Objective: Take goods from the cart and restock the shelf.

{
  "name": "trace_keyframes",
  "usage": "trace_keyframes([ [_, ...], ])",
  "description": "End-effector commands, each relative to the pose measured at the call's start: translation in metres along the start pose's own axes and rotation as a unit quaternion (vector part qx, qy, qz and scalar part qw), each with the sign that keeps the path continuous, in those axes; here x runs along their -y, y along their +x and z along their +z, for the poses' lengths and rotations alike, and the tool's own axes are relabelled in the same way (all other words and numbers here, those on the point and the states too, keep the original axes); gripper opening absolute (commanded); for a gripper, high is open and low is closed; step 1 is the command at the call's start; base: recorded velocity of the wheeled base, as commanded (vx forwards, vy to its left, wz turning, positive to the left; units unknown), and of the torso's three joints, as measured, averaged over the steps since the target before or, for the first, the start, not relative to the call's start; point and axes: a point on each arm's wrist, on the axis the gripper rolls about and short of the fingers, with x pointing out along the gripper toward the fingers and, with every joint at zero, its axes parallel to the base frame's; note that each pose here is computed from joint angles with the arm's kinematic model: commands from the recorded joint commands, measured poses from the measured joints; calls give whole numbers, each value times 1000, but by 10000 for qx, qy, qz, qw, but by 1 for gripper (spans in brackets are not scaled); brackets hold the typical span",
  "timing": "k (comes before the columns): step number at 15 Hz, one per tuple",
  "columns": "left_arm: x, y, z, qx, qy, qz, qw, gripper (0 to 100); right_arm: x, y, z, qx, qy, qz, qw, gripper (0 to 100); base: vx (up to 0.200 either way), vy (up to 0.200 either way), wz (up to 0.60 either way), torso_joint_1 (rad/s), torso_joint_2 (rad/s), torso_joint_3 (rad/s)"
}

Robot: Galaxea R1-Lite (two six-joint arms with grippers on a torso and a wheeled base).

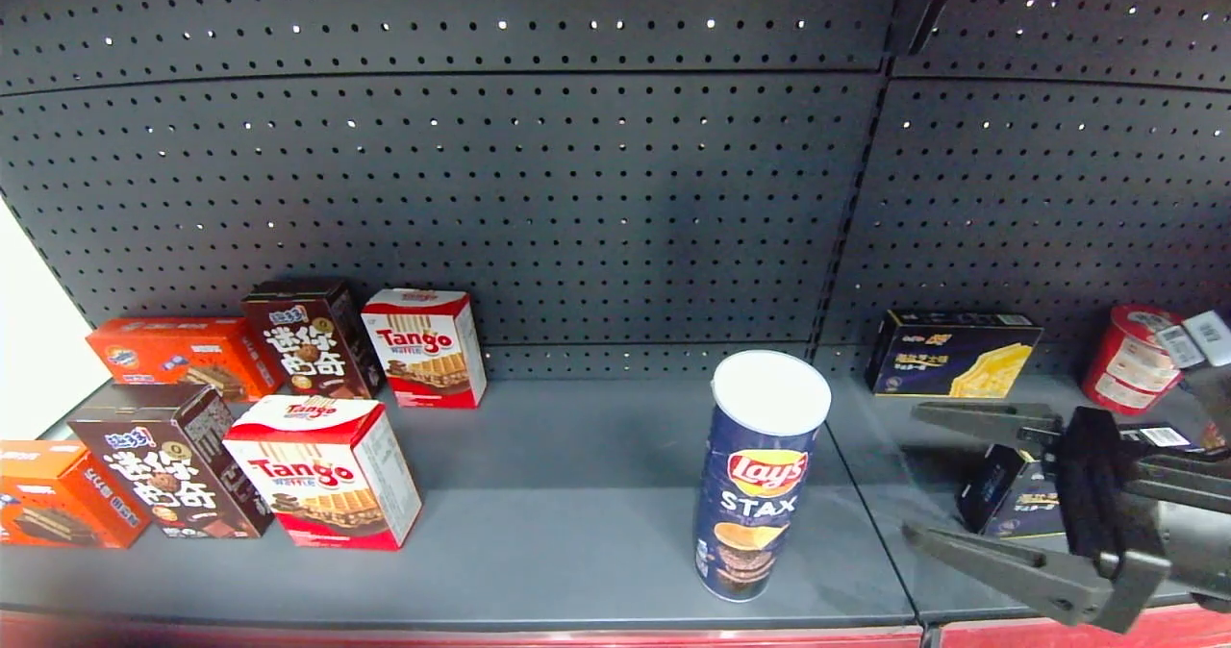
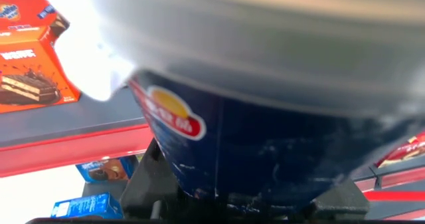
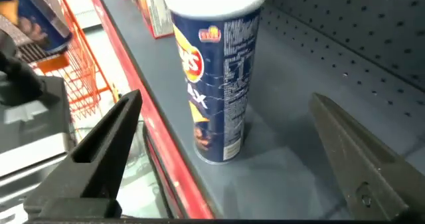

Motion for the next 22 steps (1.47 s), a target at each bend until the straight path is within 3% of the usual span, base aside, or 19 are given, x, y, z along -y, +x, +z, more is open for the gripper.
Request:
trace_keyframes([
  [1, 0, -4, 11, 186, 39, 8, 9998, 0, -23, -50, 36, 368, -257, -561, 9974, 100, 0, 0, 0, 0, 0, 0],
  [3, 1, -13, 34, 546, 76, 13, 9985, 0, -40, -77, 42, -4, -16, -1383, 9904, 100, 0, 0, 0, 0, 0, 0],
  [5, 1, -15, 55, 676, 101, -22, 9977, 0, -59, -98, 37, -75, 100, -1587, 9872, 100, 0, 0, 0, 0, 0, 0],
  [6, 1, -14, 65, 709, 189, -170, 9972, 0, -68, -107, 31, -5, 181, -1684, 9855, 100, 0, 0, 0, 0, 0, 0],
  [8, 3, -12, 78, 708, 310, -714, 9944, 0, -80, -121, 26, 68, 344, -1854, 9820, 100, 0, 0, 0, 0, 0, 0],
  [11, 6, 1, 94, 482, 308, -1453, 9877, 0, -93, -131, 12, 16, 369, -1842, 9822, 100, 0, 0, 0, 0, 0, 0],
  [14, 6, 29, 114, 102, 226, -2063, 9782, 0, -106, -142, -5, 194, 249, -1850, 9822, 100, 0, 0, 0, 0, 0, 0],
  [16, 6, 51, 130, 15, 198, -2379, 9711, 0, -112, -147, -16, 276, 197, -2000, 9792, 100, 0, 0, 0, 0, 0, 0],
  [18, 7, 75, 143, -55, 160, -2781, 9604, 0, -120, -149, -32, 336, 152, -2253, 9736, 100, 0, 0, 0, 0, 0, 0],
  [22, 17, 113, 148, -149, 126, -3531, 9354, 0, -128, -151, -49, 458, 60, -2473, 9678, 100, 0, 0, 0, 0, 0, 0],
])
